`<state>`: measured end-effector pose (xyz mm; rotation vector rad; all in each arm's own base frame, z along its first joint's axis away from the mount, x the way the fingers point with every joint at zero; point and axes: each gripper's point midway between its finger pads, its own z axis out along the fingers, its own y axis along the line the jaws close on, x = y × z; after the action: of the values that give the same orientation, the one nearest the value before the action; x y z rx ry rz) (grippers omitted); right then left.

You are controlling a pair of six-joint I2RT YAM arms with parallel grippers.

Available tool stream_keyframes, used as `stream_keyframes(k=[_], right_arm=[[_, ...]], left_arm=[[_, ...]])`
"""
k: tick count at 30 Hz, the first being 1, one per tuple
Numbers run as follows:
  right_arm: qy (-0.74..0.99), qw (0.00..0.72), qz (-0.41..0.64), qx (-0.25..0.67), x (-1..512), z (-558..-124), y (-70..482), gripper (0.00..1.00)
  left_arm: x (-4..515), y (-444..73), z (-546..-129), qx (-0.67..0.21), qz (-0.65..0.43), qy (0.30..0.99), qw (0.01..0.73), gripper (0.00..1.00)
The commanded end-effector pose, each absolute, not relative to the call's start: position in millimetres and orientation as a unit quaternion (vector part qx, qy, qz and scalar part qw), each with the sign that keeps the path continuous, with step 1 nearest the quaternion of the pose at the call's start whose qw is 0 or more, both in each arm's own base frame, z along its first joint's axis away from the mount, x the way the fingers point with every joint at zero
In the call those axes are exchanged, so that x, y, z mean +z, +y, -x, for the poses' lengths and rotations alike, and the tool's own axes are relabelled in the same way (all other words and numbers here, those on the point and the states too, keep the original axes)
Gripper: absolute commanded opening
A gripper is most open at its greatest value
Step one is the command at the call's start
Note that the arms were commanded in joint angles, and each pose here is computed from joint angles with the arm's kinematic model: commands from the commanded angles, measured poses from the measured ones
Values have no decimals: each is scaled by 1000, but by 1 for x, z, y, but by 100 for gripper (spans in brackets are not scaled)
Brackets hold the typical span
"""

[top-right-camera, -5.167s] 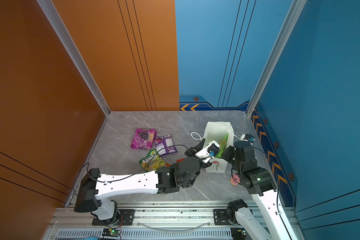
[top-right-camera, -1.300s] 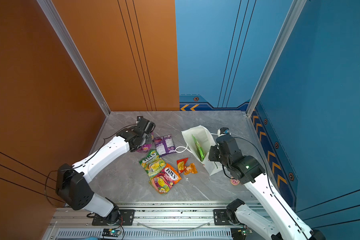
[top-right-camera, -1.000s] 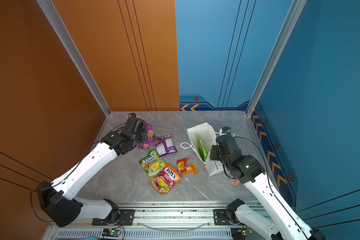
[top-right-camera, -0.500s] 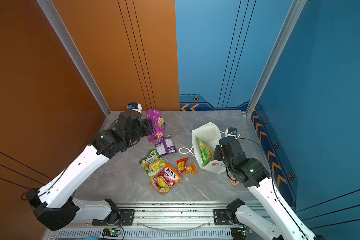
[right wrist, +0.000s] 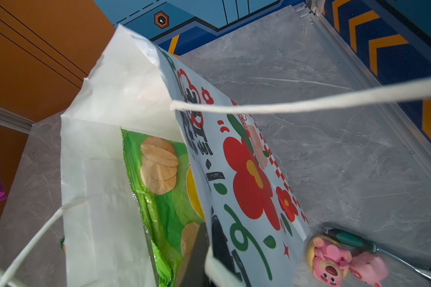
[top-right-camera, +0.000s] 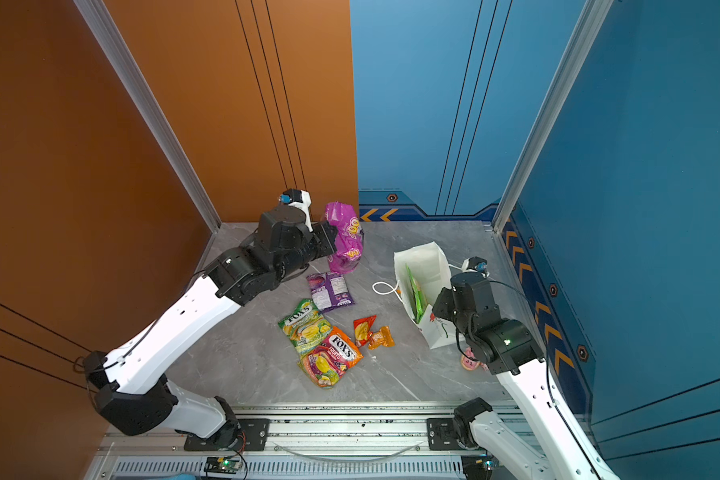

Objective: Place the snacks into the paper bag
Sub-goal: 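Lift the magenta grape bag with the left gripper and carry it over the white bag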

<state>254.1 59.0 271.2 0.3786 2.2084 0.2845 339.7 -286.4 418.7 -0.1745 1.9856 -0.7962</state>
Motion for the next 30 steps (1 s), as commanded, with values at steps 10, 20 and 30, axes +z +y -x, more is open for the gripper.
stream_keyframes(k=[10, 20, 30], right_arm=[[879, 404, -166, 192, 266, -264, 80, 0], [865, 403, -192, 229, 275, -272, 89, 0], [854, 405, -220, 243, 281, -278, 89, 0]], left_arm=[[536, -342, -318, -462, 31, 712, 527, 0], [537, -383, -305, -496, 19, 706, 505, 0], [522, -404, -285, -540, 23, 696, 473, 0]])
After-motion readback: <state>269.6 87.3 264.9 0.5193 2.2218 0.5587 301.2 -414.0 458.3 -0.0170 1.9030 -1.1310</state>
